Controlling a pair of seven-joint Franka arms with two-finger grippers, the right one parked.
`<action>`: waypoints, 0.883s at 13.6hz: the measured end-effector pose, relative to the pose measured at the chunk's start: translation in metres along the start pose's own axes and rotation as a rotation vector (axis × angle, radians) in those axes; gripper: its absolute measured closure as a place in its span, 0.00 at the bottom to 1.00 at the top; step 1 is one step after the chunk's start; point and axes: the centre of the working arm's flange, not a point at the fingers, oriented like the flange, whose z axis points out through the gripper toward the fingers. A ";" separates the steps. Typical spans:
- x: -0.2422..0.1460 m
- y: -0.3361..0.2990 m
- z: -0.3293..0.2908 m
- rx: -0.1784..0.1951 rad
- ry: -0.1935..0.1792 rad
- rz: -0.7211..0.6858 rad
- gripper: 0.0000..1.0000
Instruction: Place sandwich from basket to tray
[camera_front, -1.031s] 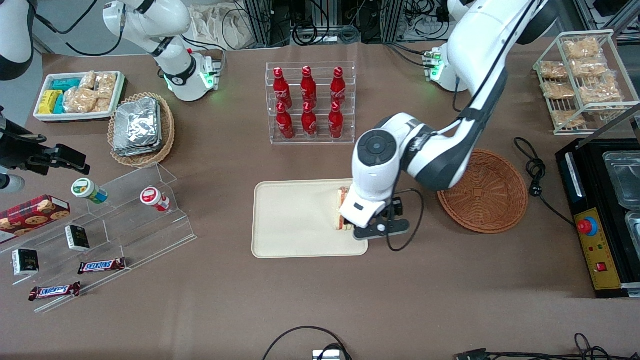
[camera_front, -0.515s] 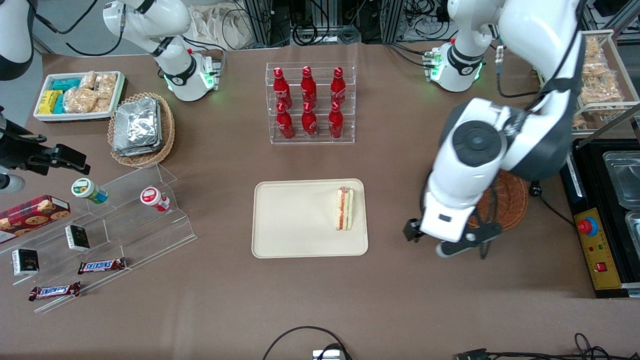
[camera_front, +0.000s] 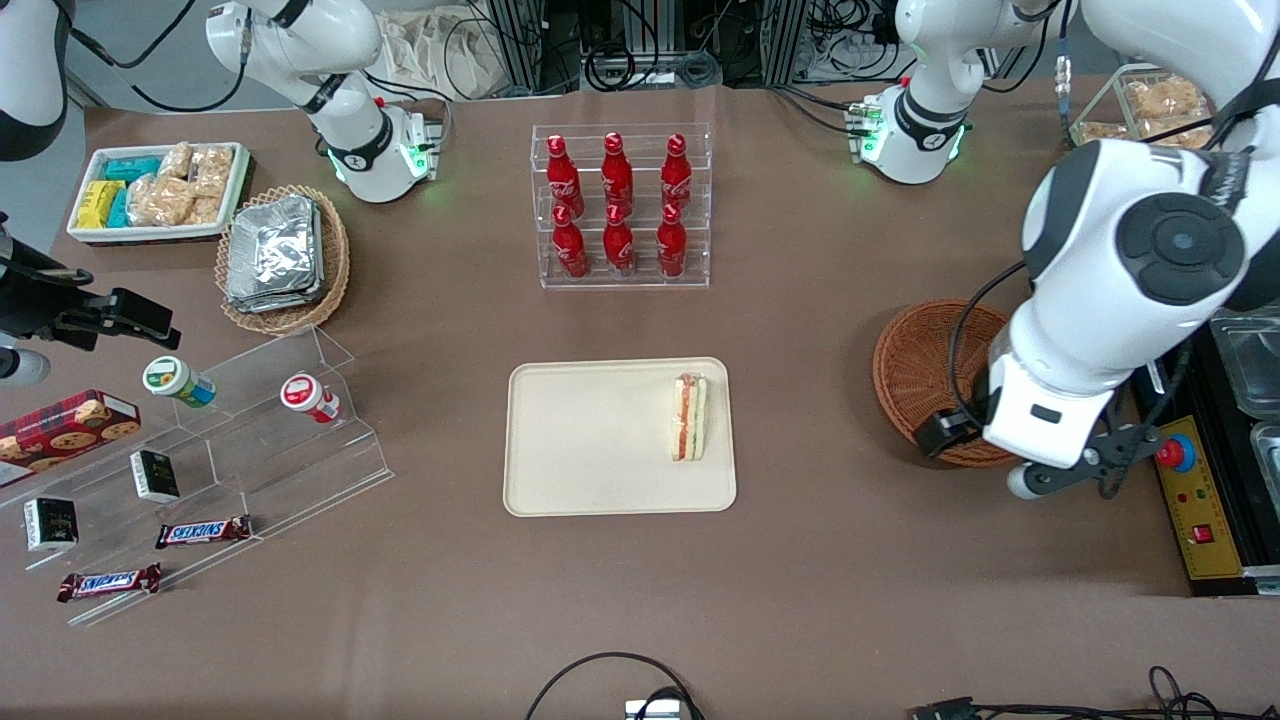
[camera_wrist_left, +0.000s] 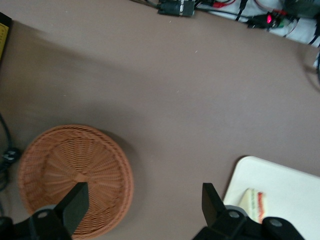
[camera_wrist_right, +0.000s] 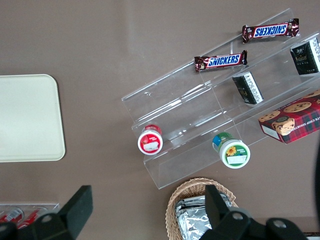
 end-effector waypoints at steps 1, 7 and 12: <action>0.001 -0.010 -0.003 0.008 -0.014 0.035 0.00; 0.001 -0.082 -0.033 0.034 -0.050 0.200 0.00; -0.011 -0.164 -0.058 0.031 -0.059 0.335 0.00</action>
